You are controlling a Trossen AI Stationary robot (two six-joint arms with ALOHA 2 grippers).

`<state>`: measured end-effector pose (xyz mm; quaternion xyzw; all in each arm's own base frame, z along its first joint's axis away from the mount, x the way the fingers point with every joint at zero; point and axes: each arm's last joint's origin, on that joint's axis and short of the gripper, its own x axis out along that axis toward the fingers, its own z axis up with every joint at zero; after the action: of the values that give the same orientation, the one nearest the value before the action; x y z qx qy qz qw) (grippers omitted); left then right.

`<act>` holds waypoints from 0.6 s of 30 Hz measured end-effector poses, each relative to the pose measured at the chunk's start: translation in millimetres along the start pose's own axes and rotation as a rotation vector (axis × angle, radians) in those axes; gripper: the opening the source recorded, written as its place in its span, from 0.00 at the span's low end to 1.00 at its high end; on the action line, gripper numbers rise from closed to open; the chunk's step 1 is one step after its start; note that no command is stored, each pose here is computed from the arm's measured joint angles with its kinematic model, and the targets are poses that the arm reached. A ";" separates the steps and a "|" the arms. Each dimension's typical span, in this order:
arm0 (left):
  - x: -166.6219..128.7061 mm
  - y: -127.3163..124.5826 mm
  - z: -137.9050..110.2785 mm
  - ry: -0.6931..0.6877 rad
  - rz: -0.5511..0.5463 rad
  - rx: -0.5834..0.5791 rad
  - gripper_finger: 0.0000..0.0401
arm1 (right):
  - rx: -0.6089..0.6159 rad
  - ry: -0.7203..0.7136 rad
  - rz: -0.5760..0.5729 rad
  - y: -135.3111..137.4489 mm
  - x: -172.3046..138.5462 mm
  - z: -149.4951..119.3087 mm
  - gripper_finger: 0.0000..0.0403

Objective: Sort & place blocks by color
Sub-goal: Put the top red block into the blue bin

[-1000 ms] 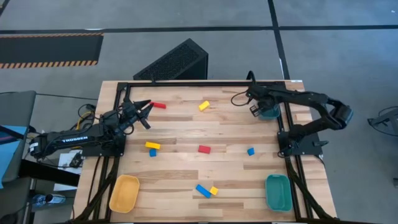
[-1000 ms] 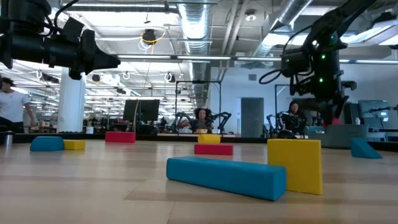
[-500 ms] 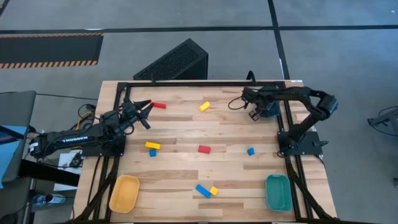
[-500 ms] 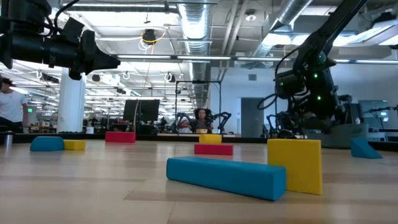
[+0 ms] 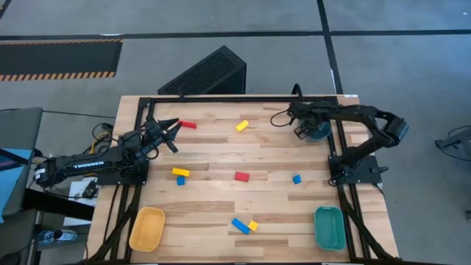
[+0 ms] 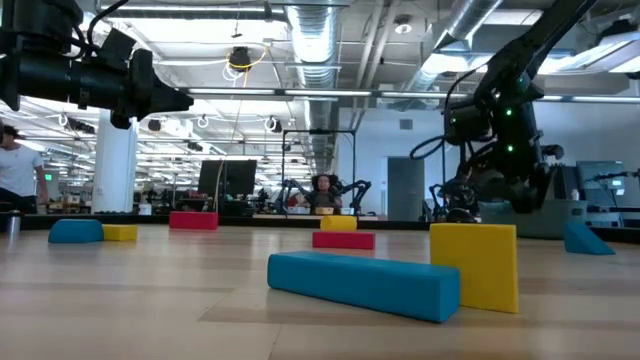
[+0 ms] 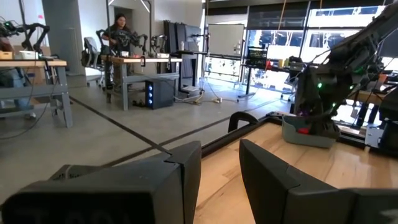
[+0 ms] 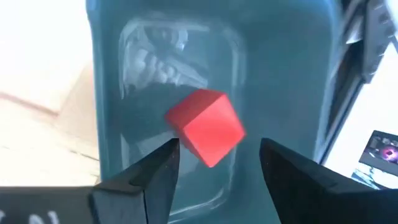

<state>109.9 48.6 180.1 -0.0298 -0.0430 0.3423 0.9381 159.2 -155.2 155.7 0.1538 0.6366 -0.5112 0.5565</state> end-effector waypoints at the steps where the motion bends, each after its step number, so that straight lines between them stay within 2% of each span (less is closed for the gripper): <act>1: 0.0 0.0 0.0 0.000 0.000 0.000 0.25 | 0.008 -0.014 0.004 -1.9 -2.9 -0.4 0.61; 11: 0.0 0.0 0.0 0.000 0.000 0.011 0.25 | 0.078 -0.223 0.077 -18.8 -45.9 -13.4 0.61; 15: 1.5 -0.5 -2.8 0.025 -0.001 0.023 0.25 | 0.114 -0.412 0.134 -17.9 -70.3 -22.9 0.61; 18: 3.4 -1.0 -6.0 0.052 0.001 0.034 0.25 | 0.141 -0.577 0.225 -14.2 -85.7 -31.7 0.61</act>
<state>113.8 49.8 174.5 -0.0229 -0.0129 0.3423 0.9392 159.5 -103.3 232.2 0.1100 0.3946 -0.5119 0.7551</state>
